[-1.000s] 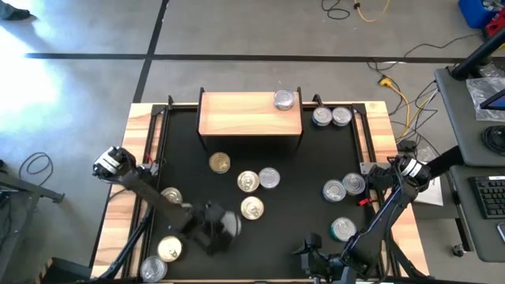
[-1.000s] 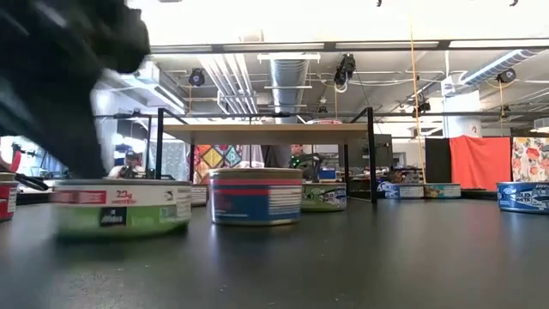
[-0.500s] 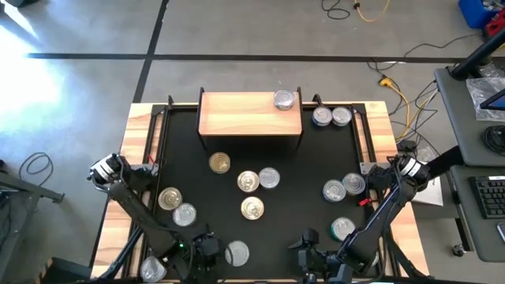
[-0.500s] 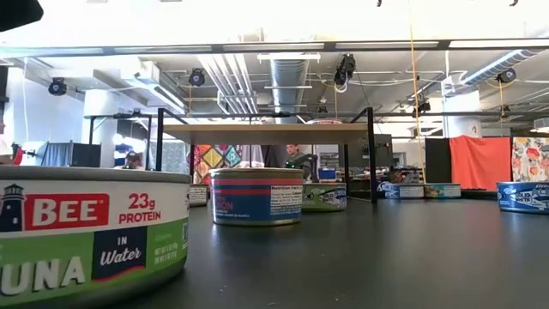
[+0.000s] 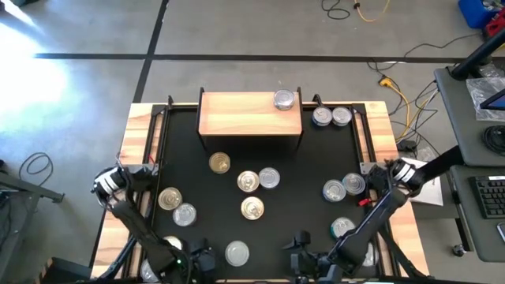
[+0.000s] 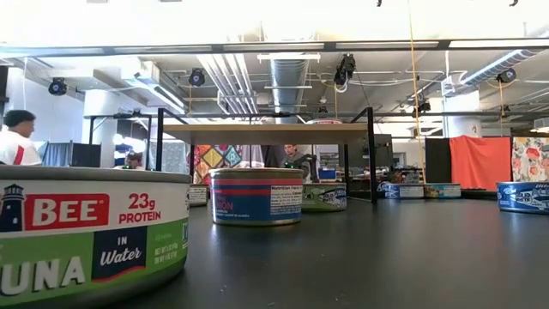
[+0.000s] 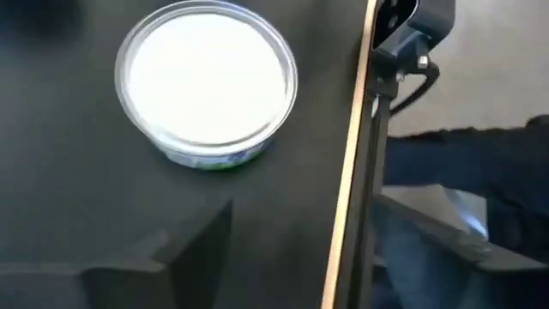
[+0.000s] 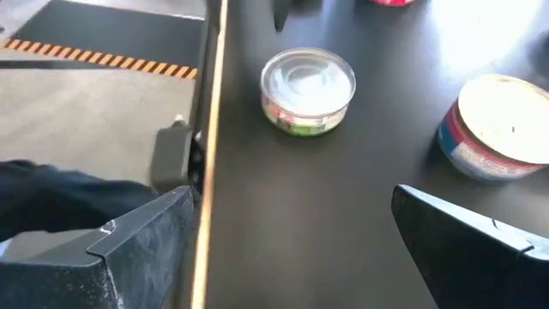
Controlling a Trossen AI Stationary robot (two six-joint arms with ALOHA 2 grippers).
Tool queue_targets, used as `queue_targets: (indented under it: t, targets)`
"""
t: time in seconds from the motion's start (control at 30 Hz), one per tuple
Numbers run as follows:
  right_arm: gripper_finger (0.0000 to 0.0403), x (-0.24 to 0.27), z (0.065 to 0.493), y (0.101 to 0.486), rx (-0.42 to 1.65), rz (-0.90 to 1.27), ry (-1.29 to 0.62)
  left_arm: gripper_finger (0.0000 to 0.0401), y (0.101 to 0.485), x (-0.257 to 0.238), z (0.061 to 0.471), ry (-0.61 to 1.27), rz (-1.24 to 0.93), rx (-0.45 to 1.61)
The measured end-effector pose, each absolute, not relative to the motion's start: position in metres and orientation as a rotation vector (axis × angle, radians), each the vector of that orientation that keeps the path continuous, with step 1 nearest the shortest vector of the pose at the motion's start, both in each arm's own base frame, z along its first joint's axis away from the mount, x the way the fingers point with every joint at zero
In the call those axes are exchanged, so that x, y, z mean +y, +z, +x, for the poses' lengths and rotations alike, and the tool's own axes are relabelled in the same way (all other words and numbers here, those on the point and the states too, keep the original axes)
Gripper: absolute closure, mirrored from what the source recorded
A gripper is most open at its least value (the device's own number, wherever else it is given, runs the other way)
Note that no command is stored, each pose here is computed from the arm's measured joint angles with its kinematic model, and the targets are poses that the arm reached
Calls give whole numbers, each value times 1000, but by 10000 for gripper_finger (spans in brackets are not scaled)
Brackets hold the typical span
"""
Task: Stack canned seafood by type on shelf
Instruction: Stack the light green tuna can on top of the light green tuna can on the shelf
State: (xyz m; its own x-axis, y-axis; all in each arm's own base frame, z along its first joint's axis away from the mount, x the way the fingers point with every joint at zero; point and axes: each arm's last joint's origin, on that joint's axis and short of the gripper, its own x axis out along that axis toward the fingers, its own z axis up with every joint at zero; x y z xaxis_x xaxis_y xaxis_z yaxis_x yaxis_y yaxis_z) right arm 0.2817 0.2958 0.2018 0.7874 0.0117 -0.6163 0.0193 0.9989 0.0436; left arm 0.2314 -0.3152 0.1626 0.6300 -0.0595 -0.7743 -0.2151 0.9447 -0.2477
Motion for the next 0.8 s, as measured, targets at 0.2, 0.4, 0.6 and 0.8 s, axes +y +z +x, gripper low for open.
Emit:
queue_targets:
  t: [0.2, 0.4, 0.6, 0.8]
  targets:
    - [14, 283, 307, 182, 677, 30, -42, 48, 132, -329, 242, 131, -209, 873]
    - [14, 268, 325, 160, 722, -13, -87, 18, 115, -335, 248, 210, -126, 856]
    - [14, 259, 346, 132, 746, 3, -64, 18, 111, -332, 247, 243, -104, 848]
    - [14, 256, 358, 121, 727, 6, -34, 18, 115, -322, 239, 325, -4, 818]
